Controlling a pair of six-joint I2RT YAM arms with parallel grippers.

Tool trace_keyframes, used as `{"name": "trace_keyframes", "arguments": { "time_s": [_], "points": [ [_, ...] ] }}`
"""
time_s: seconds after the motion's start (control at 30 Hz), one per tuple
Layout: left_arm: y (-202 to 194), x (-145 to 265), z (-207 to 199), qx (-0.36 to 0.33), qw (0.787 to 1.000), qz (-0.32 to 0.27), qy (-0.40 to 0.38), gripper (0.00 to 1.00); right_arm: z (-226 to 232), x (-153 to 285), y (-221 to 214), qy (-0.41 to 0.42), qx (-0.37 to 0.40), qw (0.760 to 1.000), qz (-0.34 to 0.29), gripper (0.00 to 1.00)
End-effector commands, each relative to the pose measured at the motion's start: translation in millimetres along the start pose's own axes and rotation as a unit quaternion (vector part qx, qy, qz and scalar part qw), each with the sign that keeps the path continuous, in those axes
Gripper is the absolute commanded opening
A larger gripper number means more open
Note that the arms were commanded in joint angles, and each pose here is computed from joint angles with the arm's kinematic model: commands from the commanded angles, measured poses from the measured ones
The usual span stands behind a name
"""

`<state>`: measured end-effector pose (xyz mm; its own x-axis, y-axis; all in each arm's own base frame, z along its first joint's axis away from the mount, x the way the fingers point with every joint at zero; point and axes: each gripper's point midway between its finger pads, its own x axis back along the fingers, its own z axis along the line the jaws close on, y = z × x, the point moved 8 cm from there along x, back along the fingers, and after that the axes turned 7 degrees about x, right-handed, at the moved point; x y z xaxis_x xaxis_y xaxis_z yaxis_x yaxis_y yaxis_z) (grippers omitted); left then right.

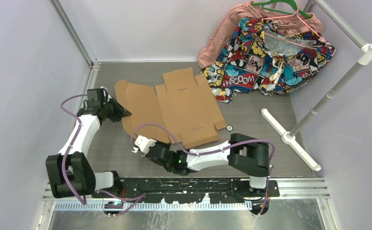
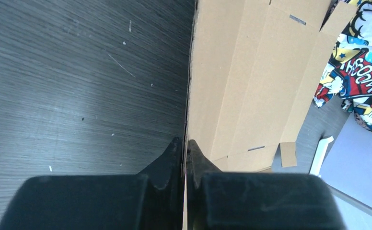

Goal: Fold the paper box
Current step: Pick up the paper box from the center of the board.

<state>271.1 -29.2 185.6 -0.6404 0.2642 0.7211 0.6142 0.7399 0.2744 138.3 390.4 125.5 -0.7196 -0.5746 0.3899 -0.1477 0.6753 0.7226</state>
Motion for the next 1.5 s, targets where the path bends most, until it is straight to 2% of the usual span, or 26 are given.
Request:
{"name": "trace_keyframes", "arguments": {
  "time_s": [0.0, 0.1, 0.2, 0.3, 0.33, 0.5, 0.67, 0.87, 1.17, 1.37, 1.47],
  "points": [
    [13.9, 14.3, -16.1, -0.037, 0.999, -0.02, 0.004, 0.02, -4.3, 2.8, 31.5, -0.014, -0.045, 0.998, -0.029, 0.09],
    [21.4, 24.9, -21.4, -0.06, 0.997, -0.032, 0.02, 0.01, -7.0, 5.4, 38.8, -0.018, -0.061, 0.998, -0.027, 0.19],
    [28.8, 37.8, -27.2, -0.083, 0.995, -0.047, 0.039, 0.0, -14.4, 11.9, 46.4, -0.023, -0.084, 0.996, -0.027, 0.43],
    [36.9, 47.9, -34.5, -0.102, 0.992, -0.058, 0.048, 0.0, -27.5, 25.3, 56.3, -0.027, -0.116, 0.992, -0.038, 0.56],
    [39.2, 50.8, -36.5, -0.109, 0.991, -0.06, 0.051, 0.0, -33.3, 31.1, 60.6, -0.026, -0.127, 0.991, -0.04, 0.58],
    [46.8, 59.9, -42.7, -0.145, 0.986, -0.055, 0.069, 0.0, -76.7, 56.5, 68.6, -0.038, -0.182, 0.982, -0.04, 0.59],
    [50.7, 64.5, -43.8, -0.175, 0.98, -0.049, 0.085, 0.0, -154.7, 63.0, 41.2, -0.067, -0.272, 0.96, -0.007, 0.59],
    [48.3, 71.1, -53.7, -0.199, 0.978, -0.035, 0.048, 0.01, -205.3, 41.2, 2.1, -0.097, -0.301, 0.946, 0.078, 0.59],
    [42.2, 77.3, -64.5, -0.223, 0.975, -0.019, 0.006, 0.01, -200.6, -20.3, -42.6, -0.038, -0.35, 0.918, 0.184, 0.57],
    [42.8, 76.9, -72.7, -0.249, 0.968, -0.01, -0.004, 0.0, -189.5, -49.8, -69.0, 0.032, -0.425, 0.878, 0.216, 0.55],
    [45.6, 77.8, -79.8, -0.262, 0.965, -0.01, -0.009, 0.0, -180.5, -51.3, -77.9, 0.046, -0.436, 0.87, 0.224, 0.55]
  ]
}}
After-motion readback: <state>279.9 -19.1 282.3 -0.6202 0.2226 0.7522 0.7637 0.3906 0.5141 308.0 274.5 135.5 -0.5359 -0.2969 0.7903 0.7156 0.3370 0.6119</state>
